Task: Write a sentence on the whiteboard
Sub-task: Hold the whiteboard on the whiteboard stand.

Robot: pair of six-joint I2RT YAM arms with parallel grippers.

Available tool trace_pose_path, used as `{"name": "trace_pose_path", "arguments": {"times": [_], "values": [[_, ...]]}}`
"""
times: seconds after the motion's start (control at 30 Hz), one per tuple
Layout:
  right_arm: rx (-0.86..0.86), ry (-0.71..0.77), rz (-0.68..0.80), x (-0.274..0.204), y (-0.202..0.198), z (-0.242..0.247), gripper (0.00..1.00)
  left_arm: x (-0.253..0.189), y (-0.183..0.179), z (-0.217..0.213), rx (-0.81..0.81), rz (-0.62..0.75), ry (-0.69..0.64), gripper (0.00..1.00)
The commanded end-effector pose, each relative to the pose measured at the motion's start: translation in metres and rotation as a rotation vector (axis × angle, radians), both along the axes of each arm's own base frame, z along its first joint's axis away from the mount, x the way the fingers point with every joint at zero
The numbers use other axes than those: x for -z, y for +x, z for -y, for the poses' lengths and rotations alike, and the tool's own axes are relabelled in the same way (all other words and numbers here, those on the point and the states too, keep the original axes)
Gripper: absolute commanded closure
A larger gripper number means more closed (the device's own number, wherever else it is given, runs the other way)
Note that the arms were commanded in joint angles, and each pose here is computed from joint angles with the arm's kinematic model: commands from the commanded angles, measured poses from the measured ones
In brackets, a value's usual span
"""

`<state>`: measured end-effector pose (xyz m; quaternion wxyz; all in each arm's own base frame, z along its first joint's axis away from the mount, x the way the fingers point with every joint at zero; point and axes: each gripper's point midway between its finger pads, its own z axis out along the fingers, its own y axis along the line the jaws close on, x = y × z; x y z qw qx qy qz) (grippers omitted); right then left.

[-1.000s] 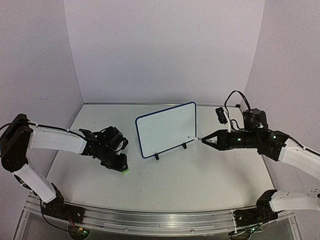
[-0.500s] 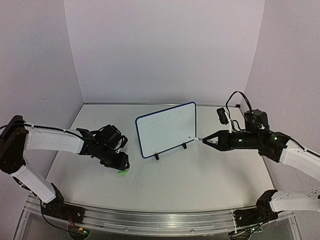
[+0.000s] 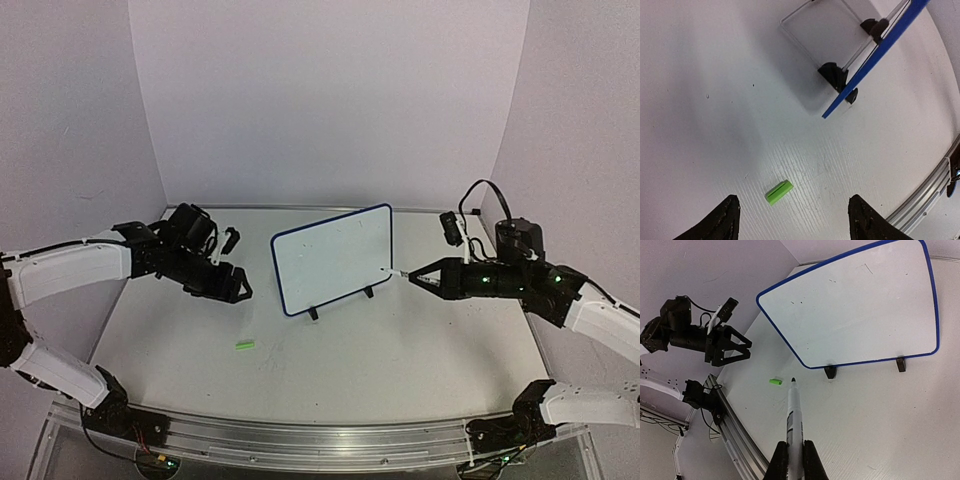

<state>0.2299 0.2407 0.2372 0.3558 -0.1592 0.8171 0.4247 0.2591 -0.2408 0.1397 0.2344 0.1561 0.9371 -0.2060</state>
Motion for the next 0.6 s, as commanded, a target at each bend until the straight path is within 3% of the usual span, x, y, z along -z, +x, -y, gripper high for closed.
{"name": "trace_pose_path", "arguments": {"times": [0.0, 0.3, 0.57], "values": [[-0.018, 0.017, 0.044, -0.016, 0.007, -0.007, 1.0, -0.059, 0.016, 0.003, 0.118, 0.077, -0.083, 0.26], [-0.089, 0.063, 0.093, -0.029, 0.022, -0.031, 1.0, -0.114, 0.048, 0.04, 0.316, 0.238, -0.25, 0.26], [-0.157, 0.078, 0.141, -0.036, 0.039, -0.058, 1.0, -0.103, 0.076, 0.06, 0.41, 0.298, -0.217, 0.26]]}}
